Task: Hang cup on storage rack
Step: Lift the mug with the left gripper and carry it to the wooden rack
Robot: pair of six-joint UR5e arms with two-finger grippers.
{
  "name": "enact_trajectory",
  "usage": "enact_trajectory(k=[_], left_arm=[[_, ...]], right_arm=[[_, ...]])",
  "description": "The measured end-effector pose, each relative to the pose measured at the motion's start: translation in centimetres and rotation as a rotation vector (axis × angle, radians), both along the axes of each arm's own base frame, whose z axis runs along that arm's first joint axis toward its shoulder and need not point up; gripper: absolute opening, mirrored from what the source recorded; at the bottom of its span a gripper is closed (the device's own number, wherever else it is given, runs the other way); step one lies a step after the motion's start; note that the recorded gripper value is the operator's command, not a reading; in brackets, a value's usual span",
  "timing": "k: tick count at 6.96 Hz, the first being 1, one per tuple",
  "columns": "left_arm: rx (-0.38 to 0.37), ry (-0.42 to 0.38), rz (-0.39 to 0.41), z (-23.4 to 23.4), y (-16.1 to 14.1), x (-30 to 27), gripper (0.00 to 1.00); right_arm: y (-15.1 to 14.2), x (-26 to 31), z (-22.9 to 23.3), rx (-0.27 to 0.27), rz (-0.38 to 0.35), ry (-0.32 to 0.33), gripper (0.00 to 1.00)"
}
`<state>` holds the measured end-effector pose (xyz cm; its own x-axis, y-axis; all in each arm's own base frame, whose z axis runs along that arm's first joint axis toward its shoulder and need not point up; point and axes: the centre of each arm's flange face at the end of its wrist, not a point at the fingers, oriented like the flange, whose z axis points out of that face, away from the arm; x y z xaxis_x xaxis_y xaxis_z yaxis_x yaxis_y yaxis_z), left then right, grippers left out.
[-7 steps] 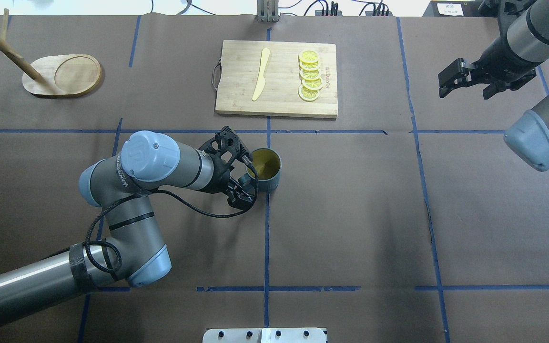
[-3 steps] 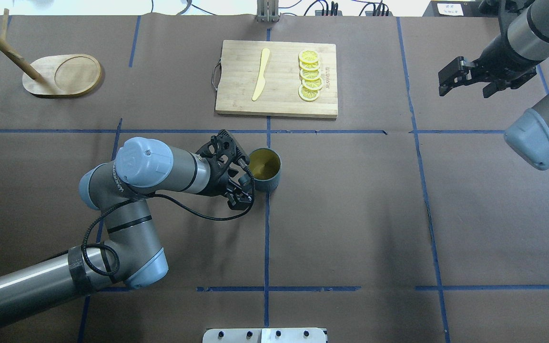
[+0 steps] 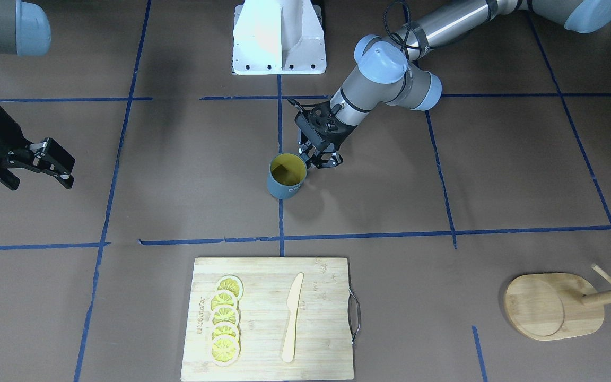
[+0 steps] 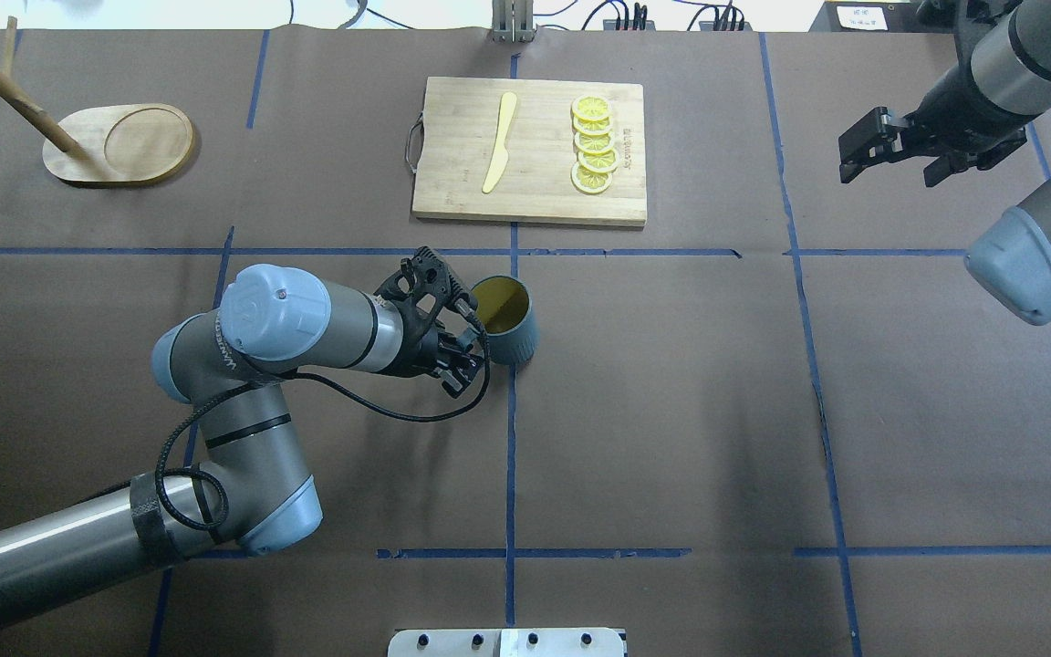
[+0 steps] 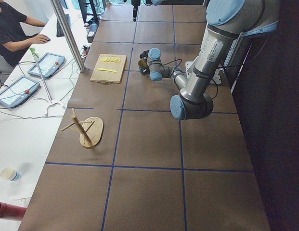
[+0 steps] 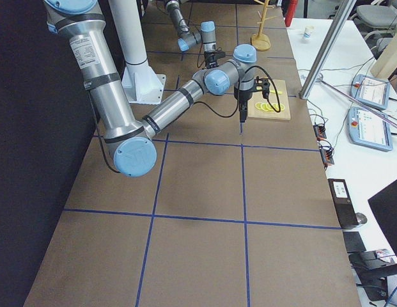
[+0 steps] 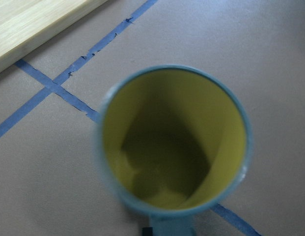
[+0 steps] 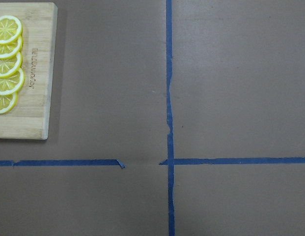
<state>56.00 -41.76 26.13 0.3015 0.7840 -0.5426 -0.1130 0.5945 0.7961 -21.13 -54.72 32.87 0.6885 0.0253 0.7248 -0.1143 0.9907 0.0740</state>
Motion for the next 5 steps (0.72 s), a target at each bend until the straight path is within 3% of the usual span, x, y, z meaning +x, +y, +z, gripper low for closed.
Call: enact_trajectory(k=[2,4,5], left_arm=[[-0.045,0.042,-0.038,-1.2,-1.0,-1.6,0.0],[-0.108,0.071,-0.128,-1.7,-5.0,-5.6,0.0],[-0.175,0.097,-0.188,-1.8,-7.6,-8.3,0.0]], right_arm=[[-0.2,0.8,-0.2,0.0,0.009,-0.01,1.0],[-0.7,3.9,0.2,0.005,0.012,-0.033,1.0],[-0.9,5.8,1.4,0.039,-0.013,-0.02,1.0]])
